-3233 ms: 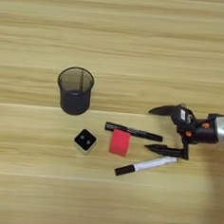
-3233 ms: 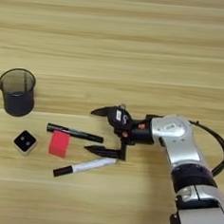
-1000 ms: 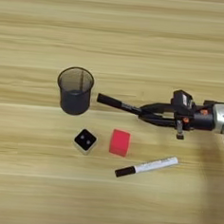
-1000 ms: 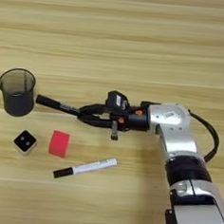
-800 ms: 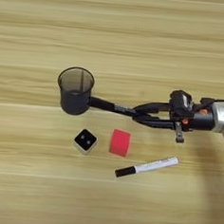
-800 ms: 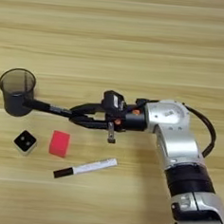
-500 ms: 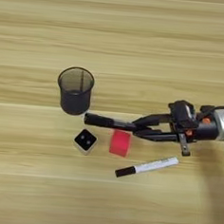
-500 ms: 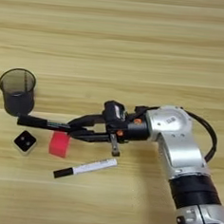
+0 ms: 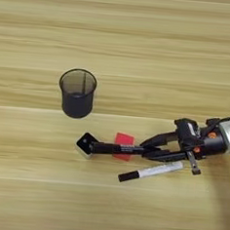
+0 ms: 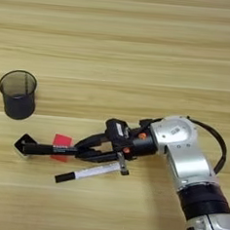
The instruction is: Move the objects on the table
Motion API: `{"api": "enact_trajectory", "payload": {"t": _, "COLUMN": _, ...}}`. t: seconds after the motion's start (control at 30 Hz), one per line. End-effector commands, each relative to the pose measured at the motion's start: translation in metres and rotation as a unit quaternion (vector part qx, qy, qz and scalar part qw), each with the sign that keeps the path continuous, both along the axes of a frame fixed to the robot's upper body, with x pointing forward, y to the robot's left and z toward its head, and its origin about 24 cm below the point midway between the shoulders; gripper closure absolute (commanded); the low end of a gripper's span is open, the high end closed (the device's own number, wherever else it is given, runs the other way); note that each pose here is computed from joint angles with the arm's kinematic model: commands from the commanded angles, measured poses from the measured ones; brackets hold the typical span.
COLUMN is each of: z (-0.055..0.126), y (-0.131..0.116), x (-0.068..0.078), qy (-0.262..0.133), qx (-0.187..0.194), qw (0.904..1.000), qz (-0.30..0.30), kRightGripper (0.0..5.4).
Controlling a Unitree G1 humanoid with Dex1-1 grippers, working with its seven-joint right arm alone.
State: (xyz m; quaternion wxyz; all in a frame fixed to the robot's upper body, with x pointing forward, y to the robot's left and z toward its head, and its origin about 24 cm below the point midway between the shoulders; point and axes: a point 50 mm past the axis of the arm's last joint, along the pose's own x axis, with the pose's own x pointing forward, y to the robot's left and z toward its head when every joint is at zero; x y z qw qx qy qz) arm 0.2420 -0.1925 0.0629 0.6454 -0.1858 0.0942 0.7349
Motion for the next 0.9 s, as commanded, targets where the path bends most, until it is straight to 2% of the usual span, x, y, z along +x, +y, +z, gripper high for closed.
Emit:
{"api": "enact_trajectory", "payload": {"t": 0.03, "z": 0.013, "y": -0.007, "x": 0.011, "qy": -0.062, "qx": -0.039, "qw": 0.9972, "qz": -0.012, "kRightGripper": 4.57}}
{"api": "enact_trajectory", "payload": {"t": 0.7, "z": -0.004, "y": -0.012, "x": 0.017, "qy": -0.090, "qx": -0.099, "qw": 0.9908, "qz": -0.020, "kRightGripper": 4.57}}
{"api": "enact_trajectory", "payload": {"t": 0.9, "z": -0.006, "y": -0.012, "x": 0.019, "qy": -0.098, "qx": -0.102, "qw": 0.9897, "qz": -0.022, "kRightGripper": 4.57}}
